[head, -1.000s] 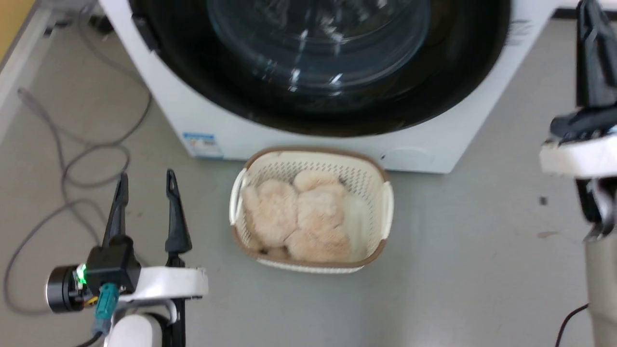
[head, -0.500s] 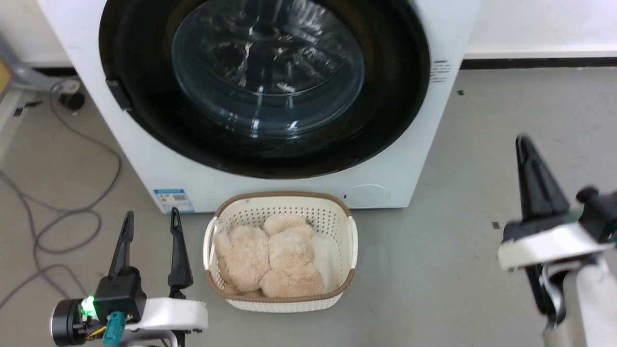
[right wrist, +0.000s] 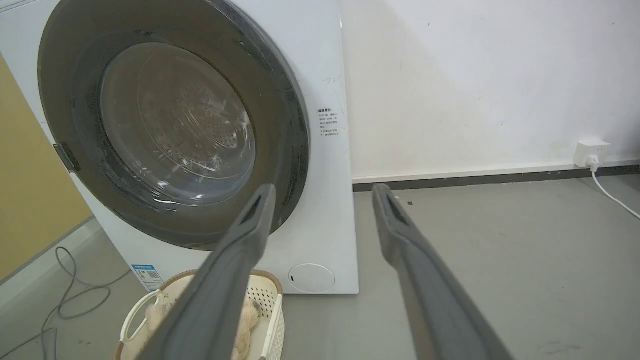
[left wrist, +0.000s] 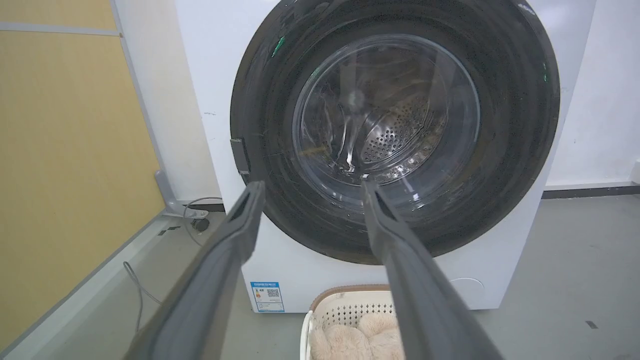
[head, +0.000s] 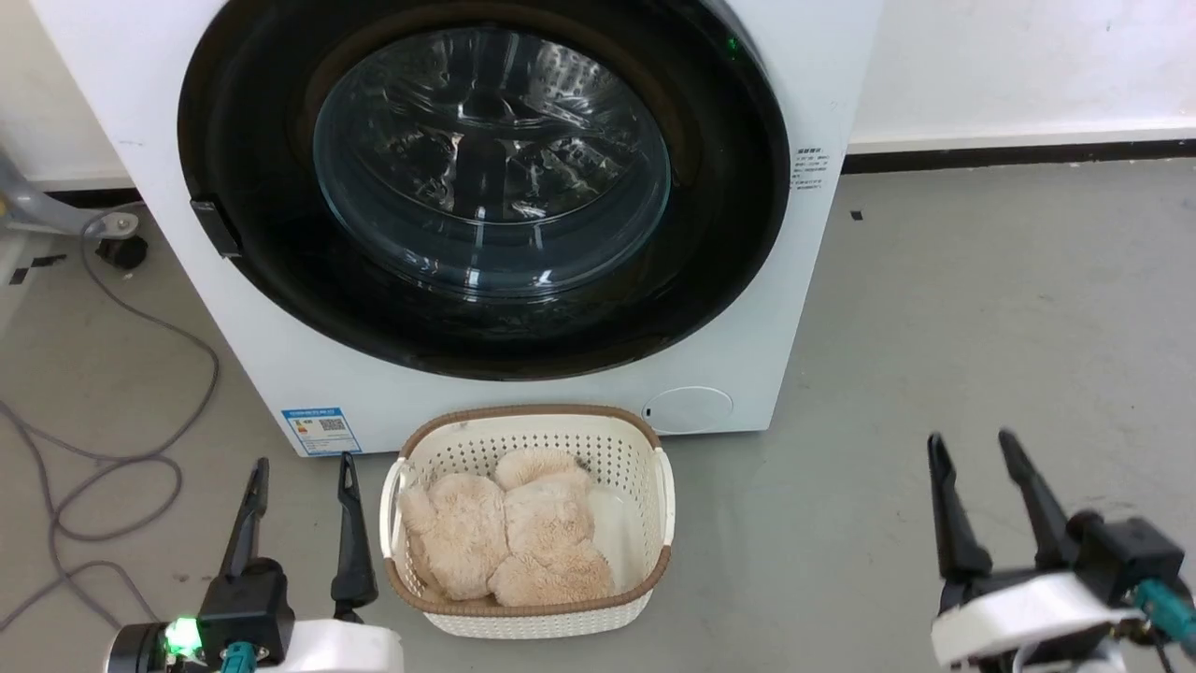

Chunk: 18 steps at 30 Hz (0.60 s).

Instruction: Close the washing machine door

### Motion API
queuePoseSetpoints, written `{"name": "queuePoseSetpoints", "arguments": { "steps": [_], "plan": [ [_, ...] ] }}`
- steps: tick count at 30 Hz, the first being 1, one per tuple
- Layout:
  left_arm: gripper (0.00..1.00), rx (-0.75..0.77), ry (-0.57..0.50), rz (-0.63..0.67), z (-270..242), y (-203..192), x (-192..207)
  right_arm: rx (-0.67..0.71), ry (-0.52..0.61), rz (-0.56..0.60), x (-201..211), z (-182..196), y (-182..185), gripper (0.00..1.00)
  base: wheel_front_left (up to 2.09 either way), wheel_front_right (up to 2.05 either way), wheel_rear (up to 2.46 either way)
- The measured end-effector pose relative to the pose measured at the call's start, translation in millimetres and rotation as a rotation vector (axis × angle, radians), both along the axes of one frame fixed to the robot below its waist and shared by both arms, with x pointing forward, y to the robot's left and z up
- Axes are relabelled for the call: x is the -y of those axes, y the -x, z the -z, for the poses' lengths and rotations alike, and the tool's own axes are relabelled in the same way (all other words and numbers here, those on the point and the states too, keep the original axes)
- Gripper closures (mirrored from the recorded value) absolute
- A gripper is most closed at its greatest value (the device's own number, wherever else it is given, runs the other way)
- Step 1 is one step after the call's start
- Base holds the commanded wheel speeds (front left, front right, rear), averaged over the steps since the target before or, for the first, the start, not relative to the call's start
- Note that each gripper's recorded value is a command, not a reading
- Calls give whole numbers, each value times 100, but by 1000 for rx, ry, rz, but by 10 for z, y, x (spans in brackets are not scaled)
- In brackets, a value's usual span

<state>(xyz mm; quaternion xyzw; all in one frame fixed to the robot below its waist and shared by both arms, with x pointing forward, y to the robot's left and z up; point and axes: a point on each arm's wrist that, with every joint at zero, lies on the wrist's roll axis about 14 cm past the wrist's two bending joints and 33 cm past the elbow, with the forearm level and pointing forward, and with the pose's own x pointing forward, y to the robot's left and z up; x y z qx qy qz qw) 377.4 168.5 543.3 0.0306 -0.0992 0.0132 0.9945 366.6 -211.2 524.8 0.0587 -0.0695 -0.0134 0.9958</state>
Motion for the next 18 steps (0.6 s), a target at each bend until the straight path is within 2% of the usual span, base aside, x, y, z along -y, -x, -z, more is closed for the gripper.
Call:
{"name": "queuePoseSetpoints", "arguments": {
  "steps": [6, 7, 18],
  "plan": [
    [0, -13, -1, -8, 42, 26, -11, -26, -37, -7, -42, 104, 88, 0, 0, 0, 0],
    [100, -15, 0, -9, 44, 26, -11, -27, -37, -8, -43, 106, 88, 100, 0, 0, 0],
    [100, -29, 3, -14, 61, 33, -26, -37, -29, -19, -75, 105, 71, 100, 0, 0, 0]
  ]
}}
